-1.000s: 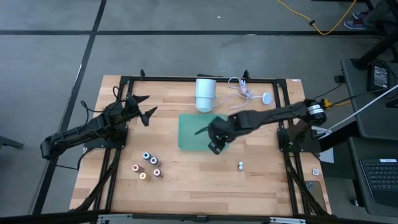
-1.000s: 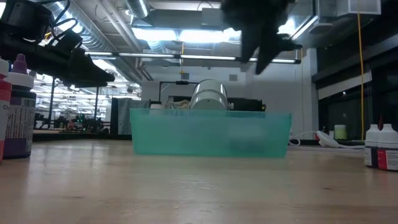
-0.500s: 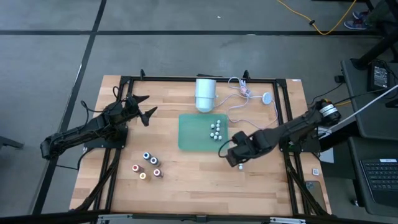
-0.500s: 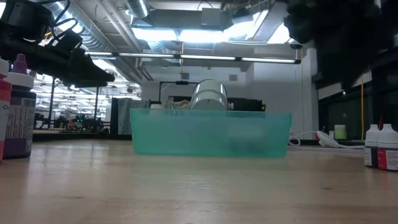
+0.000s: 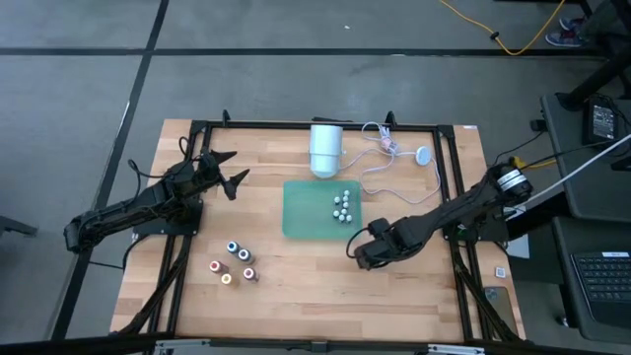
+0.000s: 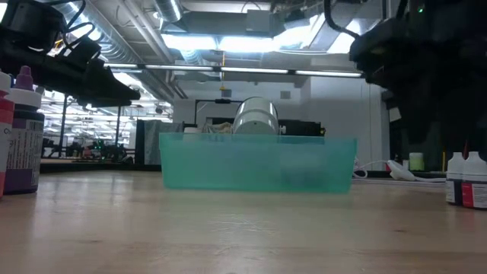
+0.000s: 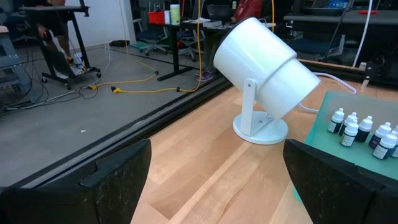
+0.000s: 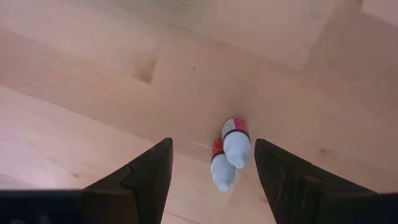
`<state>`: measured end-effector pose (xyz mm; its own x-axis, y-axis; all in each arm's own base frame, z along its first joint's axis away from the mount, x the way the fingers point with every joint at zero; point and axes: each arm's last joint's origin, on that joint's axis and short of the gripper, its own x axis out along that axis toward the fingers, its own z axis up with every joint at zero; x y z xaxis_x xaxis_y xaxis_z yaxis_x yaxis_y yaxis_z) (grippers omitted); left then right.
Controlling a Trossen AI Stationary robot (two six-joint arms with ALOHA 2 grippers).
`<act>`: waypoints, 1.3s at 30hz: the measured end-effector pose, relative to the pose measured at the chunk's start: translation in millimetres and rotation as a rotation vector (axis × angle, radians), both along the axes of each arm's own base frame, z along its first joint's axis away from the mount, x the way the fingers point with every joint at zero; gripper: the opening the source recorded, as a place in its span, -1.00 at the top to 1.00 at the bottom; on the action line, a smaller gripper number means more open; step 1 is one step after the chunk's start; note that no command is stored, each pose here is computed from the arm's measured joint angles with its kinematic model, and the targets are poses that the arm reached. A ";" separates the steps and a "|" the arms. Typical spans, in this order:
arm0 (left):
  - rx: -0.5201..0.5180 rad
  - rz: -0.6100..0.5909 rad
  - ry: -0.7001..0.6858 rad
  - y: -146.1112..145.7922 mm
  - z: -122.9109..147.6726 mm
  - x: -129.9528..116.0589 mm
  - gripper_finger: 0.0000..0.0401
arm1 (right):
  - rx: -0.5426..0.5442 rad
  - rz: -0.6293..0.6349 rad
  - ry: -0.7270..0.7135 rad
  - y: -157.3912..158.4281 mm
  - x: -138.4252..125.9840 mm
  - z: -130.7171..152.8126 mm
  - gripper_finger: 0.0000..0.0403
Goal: Pick & Place food coloring
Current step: Put the small pink food coloring bottle into the green bin
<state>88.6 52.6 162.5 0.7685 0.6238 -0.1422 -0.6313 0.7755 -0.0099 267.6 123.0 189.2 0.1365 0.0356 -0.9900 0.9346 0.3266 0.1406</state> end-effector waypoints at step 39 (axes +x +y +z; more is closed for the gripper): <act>0.000 0.000 0.000 0.0 -0.1 0.0 -0.80 | 0.040 -0.001 0.027 1.4 -0.7 -24.7 0.59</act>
<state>88.6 52.6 162.4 0.7685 0.6238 -0.1424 -0.6313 0.7755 -0.0099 266.9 124.4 164.4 0.1096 0.0749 -0.9912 0.9388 0.3199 0.1279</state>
